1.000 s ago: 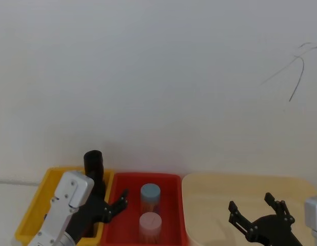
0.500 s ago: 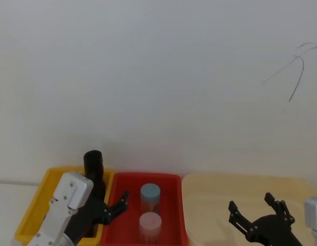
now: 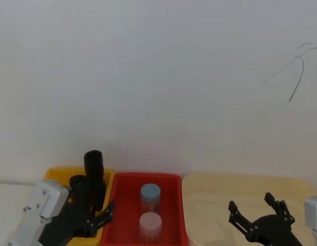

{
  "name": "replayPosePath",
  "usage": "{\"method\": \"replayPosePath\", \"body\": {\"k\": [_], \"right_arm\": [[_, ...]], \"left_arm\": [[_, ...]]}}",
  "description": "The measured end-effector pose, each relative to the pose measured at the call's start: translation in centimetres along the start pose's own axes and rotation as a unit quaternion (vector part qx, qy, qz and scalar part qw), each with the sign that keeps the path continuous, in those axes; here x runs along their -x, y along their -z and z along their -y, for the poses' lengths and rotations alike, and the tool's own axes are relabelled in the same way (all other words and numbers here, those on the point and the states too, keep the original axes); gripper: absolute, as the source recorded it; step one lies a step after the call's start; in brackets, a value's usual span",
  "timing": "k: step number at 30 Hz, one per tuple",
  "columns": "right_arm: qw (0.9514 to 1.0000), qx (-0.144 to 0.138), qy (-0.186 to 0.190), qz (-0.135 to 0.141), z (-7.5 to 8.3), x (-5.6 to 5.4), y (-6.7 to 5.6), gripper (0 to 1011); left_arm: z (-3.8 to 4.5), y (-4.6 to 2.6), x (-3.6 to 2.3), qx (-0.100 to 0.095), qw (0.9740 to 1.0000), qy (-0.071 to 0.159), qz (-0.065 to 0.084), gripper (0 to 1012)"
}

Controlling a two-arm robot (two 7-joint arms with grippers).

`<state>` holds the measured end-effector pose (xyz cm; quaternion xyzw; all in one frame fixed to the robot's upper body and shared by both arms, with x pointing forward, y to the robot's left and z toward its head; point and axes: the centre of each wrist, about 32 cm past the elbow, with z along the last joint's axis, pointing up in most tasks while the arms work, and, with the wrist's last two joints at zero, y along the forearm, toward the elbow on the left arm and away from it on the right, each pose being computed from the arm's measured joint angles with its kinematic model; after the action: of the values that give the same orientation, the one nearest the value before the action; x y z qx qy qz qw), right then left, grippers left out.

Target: Pick up the garbage bag with the one hand and transfer it to the other hand.

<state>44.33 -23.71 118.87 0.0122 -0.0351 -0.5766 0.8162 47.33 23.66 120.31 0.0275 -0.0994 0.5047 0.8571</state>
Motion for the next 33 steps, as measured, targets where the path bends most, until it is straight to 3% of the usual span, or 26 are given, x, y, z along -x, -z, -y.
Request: {"method": "replayPosePath", "body": {"k": [6,13,21,33], "right_arm": [[1.0000,0.000,0.000,0.000,0.0,0.0,0.0,1001],[1.0000,0.000,0.000,0.000,0.0,0.0,0.0,1001],[1.0000,0.000,0.000,0.000,0.0,0.0,0.0,1001],[1.0000,0.000,0.000,0.000,0.0,0.0,0.0,1001]], "left_arm": [[-0.73,0.11,-1.04,-0.007,0.9999,0.003,-0.009,1002],[-0.80,0.27,-2.11,-0.020,0.9996,0.004,-0.022,1001],[-0.01,0.46,-3.10,-0.032,0.9990,0.002,-0.032,1001],[1.39,0.83,-3.85,-0.041,0.9984,-0.008,-0.038,1002]]}}
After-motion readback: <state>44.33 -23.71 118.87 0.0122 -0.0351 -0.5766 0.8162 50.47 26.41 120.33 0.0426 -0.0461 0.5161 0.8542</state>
